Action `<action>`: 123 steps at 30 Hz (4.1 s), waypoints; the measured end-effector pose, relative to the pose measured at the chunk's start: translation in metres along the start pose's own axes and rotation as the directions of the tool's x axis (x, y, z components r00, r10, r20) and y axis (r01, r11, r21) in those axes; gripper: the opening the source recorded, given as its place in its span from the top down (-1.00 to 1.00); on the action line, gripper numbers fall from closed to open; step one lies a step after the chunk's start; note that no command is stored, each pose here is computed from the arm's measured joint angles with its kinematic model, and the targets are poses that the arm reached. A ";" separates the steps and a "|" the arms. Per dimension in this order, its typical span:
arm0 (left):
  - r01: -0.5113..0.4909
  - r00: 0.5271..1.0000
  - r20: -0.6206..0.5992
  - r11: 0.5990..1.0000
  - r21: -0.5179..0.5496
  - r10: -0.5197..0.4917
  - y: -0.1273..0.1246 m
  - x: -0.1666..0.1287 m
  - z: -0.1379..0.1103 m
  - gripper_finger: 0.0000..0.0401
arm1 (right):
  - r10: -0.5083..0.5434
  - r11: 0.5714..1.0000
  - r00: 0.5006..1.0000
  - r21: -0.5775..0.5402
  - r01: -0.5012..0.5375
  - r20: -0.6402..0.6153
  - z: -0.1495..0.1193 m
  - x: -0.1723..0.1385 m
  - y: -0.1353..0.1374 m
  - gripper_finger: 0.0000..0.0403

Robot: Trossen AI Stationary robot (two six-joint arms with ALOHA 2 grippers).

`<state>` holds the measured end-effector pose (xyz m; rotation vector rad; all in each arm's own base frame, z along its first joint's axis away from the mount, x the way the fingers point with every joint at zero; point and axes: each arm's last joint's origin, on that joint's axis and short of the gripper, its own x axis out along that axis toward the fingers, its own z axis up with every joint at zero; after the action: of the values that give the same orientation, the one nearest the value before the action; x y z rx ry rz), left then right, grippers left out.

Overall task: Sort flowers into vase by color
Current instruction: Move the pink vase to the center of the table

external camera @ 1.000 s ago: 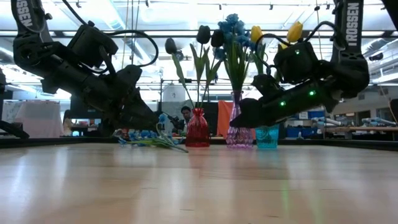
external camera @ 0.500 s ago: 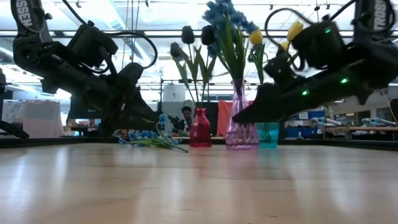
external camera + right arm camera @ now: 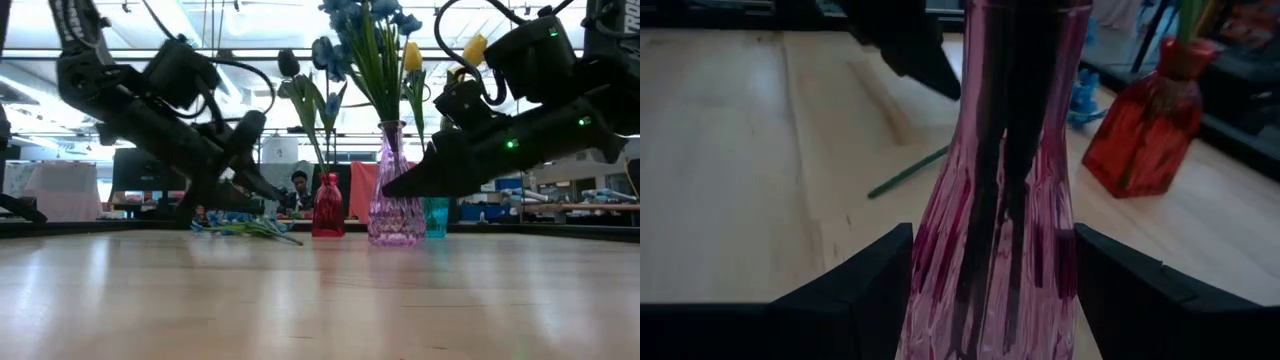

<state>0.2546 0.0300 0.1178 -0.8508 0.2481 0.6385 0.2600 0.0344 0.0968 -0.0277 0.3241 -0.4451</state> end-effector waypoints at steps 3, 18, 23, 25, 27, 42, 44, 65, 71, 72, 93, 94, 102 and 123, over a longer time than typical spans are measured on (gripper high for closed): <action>-0.029 0.999 -0.015 1.000 0.000 0.029 0.000 0.011 -0.004 0.27 | -0.033 0.999 0.999 -0.031 0.034 0.010 0.000 -0.003 0.002 -0.28; -0.076 0.996 -0.060 0.992 -0.106 0.070 0.007 0.019 -0.013 0.26 | -0.020 0.996 0.990 -0.078 0.031 0.138 0.023 -0.025 0.017 -0.28; -0.100 0.995 -0.016 0.982 -0.160 0.098 0.008 0.019 -0.012 0.26 | -0.013 0.999 0.991 -0.038 0.019 0.132 0.017 -0.040 0.023 -0.28; -0.107 0.994 0.000 0.977 -0.182 0.109 0.008 0.019 -0.012 0.26 | -0.014 0.999 0.992 -0.047 0.021 0.126 0.014 -0.045 0.025 -0.28; -0.112 0.993 0.005 0.971 -0.213 0.116 0.010 0.020 -0.010 0.26 | -0.013 0.998 0.992 -0.054 0.020 0.127 0.012 -0.050 0.027 -0.28; -0.128 0.903 -0.383 0.972 0.197 0.196 -0.052 0.047 0.027 0.27 | -0.016 0.995 0.995 -0.093 0.025 0.102 0.004 -0.053 0.022 -0.28; -0.118 0.890 -0.380 0.931 0.346 0.254 -0.063 0.046 0.037 0.27 | -0.022 0.995 0.995 -0.093 0.031 0.096 0.001 -0.053 0.019 -0.28; 0.317 0.829 -0.390 0.237 0.918 0.400 -0.051 0.062 0.058 0.27 | 0.042 0.998 0.994 -0.052 -0.037 0.097 -0.001 -0.053 0.016 -0.29; 0.398 0.825 -0.366 0.019 0.917 0.431 -0.044 0.074 0.049 0.27 | 0.042 0.999 0.995 -0.011 -0.041 0.095 -0.001 -0.053 0.016 -0.29; 0.396 0.826 -0.361 0.011 0.918 0.434 -0.043 0.075 0.049 0.27 | 0.042 0.999 0.995 -0.004 -0.042 0.095 -0.001 -0.053 0.016 -0.29; 0.466 0.776 -0.391 -0.033 0.884 0.495 -0.038 0.071 0.044 0.96 | 0.047 0.998 0.996 0.034 -0.050 0.072 -0.004 -0.053 0.016 -0.29; 0.466 0.775 -0.387 -0.038 0.884 0.501 -0.039 0.070 0.043 0.97 | 0.047 0.998 0.996 0.037 -0.049 0.071 -0.004 -0.053 0.015 -0.29; 0.495 0.729 -0.369 -0.072 0.866 0.577 -0.042 0.059 0.030 0.93 | 0.036 0.995 0.999 0.088 -0.038 0.028 -0.009 -0.053 0.014 -0.39; 0.514 0.719 -0.410 -0.032 0.857 0.561 -0.068 0.019 0.023 0.93 | 0.100 0.993 0.994 0.061 -0.098 -0.041 -0.015 -0.057 0.016 -0.83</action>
<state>0.3109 0.0227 0.1666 0.5814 1.3483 -0.0896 0.2140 0.0739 0.0985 0.0554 0.3541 -0.3572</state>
